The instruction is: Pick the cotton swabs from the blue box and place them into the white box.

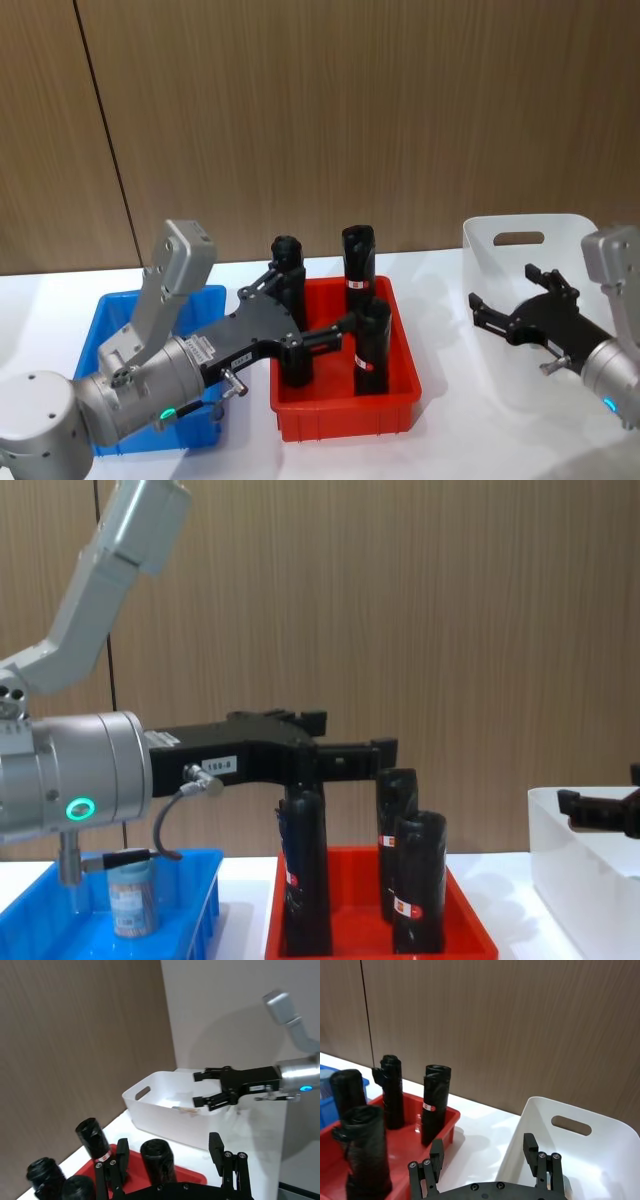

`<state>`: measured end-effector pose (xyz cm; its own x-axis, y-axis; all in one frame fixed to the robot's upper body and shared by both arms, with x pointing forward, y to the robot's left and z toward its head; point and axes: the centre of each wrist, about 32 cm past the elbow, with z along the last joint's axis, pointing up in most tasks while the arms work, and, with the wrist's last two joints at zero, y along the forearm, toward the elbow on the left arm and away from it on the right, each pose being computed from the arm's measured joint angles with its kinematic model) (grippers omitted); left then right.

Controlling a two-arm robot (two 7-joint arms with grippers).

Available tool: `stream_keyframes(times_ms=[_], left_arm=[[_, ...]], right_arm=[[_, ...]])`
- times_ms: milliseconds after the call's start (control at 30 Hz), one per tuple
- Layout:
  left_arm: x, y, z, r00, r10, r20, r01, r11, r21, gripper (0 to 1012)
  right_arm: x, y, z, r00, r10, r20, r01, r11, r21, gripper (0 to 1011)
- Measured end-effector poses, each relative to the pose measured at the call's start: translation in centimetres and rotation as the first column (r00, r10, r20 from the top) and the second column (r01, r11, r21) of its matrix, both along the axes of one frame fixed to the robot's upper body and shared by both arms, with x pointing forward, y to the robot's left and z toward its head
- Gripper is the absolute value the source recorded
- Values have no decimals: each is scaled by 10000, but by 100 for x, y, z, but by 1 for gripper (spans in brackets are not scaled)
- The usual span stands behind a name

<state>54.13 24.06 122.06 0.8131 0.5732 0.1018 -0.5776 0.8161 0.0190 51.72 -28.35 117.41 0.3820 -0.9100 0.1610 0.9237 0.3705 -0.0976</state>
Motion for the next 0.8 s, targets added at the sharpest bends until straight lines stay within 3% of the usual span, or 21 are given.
stream_keyframes(times_ms=[400, 633, 667, 800], left_arm=[[-120, -114, -52, 9910, 1283, 380, -1291, 9914, 194, 1004], [-185, -172, -76, 9783, 1978, 619, -1996, 9796, 250, 1004], [-208, -192, -83, 9726, 2214, 706, -2237, 9743, 256, 1004], [-241, -219, -96, 9645, 2514, 813, -2542, 9668, 263, 1004]], right_arm=[[-335, 238, 41, 9985, -153, 528, 113, 9971, 751, 1002], [-535, 358, 86, 9964, -306, 789, 208, 9923, 1218, 1002], [-577, 381, 98, 9959, -344, 841, 232, 9910, 1316, 1002], [-664, 426, 122, 9947, -431, 936, 285, 9879, 1524, 1001]])
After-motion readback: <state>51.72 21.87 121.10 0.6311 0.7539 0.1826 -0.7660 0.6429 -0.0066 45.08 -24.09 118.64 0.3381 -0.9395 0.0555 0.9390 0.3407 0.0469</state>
